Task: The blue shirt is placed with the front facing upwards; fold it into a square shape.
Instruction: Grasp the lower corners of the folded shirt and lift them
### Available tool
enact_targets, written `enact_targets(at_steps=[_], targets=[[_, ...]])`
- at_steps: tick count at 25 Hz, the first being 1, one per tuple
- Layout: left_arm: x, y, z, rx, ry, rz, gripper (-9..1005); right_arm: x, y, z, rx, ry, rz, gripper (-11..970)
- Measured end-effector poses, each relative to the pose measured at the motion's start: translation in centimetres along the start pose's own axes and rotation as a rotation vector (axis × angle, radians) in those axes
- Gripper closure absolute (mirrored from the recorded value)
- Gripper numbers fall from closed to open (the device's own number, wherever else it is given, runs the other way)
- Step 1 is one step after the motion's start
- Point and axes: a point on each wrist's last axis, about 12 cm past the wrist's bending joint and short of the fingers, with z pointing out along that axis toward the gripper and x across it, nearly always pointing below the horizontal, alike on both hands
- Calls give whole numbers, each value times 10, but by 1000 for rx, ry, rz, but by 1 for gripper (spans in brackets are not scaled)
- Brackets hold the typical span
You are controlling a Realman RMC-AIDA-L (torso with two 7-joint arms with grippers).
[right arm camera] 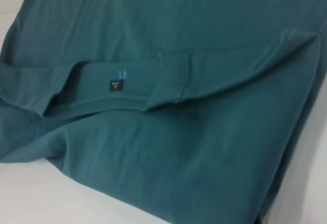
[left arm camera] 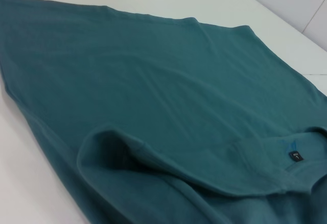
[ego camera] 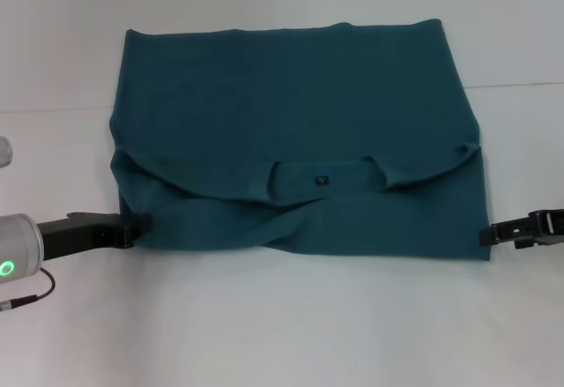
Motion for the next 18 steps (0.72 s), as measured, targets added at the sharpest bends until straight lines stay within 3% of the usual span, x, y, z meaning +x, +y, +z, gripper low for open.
enact_targets(at_steps=[18], targets=[[-1,1,0,-7,-3,4,964,-3,18,30,-16,3,-31,167]])
